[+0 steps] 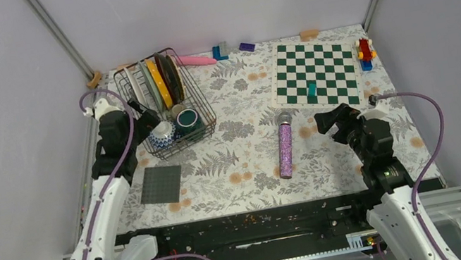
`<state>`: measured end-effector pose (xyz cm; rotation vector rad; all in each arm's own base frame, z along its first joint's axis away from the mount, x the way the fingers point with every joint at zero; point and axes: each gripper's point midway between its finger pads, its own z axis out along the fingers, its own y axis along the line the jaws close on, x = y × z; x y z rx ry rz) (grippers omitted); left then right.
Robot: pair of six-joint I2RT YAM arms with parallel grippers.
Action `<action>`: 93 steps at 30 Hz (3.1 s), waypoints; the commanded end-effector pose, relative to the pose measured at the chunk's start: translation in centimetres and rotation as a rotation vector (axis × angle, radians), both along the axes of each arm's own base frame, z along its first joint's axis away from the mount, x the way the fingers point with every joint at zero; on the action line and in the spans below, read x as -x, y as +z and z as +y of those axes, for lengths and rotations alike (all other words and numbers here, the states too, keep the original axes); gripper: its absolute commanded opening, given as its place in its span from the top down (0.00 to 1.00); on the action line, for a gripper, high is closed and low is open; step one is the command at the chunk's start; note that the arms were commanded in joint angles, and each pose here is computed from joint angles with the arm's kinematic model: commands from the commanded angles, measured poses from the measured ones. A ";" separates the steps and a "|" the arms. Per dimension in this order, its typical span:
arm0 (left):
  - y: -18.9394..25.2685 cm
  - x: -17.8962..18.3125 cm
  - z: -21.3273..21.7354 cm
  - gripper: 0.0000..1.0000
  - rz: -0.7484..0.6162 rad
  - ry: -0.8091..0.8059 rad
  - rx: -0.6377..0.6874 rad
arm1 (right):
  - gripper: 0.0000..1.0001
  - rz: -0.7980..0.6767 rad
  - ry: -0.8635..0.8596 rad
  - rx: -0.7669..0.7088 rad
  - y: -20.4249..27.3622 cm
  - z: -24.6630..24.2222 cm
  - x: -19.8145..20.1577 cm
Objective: Unload the mixed dishes from the dish rack
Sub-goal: Pick up the plate from the dish rack.
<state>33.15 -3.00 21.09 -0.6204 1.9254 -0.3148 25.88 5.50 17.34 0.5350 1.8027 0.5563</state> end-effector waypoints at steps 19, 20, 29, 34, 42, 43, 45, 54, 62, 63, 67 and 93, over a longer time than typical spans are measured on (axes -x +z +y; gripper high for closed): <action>4.2 -13.6 6.2 0.10 -0.008 -0.046 -0.081 | 0.01 -0.054 0.228 -0.048 1.8 3.9 0.0; 4.2 -14.0 6.0 0.11 -0.012 -0.064 -0.075 | 0.01 -0.070 0.239 -0.053 2.1 4.1 -0.1; 3.1 -16.5 5.5 0.23 0.030 -0.132 -0.071 | 0.01 -0.093 0.244 -0.055 2.5 4.2 0.2; 2.2 -17.8 5.0 0.36 0.051 -0.170 -0.052 | 0.01 -0.110 0.249 -0.056 2.7 4.2 0.4; 0.1 -19.1 5.0 0.59 0.102 -0.187 -0.041 | 0.01 -0.107 0.252 -0.059 2.6 4.3 0.4; -0.1 -19.2 5.0 0.60 0.106 -0.191 -0.043 | 0.01 -0.106 0.252 -0.059 2.6 4.3 0.3; -0.4 -19.4 4.9 0.61 0.114 -0.203 -0.040 | 0.01 -0.102 0.253 -0.061 2.5 4.3 0.3; -0.9 -19.4 5.3 0.64 0.135 -0.206 -0.083 | 0.01 -0.098 0.250 -0.060 2.4 4.3 0.3; -0.7 -19.7 4.9 0.71 0.144 -0.227 -0.104 | 0.01 -0.103 0.243 -0.058 2.5 4.1 0.4; -0.9 -19.8 4.8 0.71 0.149 -0.230 -0.107 | 0.01 -0.103 0.242 -0.058 2.5 4.1 0.4; -0.8 -20.0 4.6 0.76 0.156 -0.239 -0.112 | 0.01 -0.096 0.217 -0.041 2.6 3.6 0.4; 8.1 -18.9 4.8 1.00 0.034 -0.116 -0.261 | 0.01 -0.092 0.190 -0.039 2.4 3.1 1.1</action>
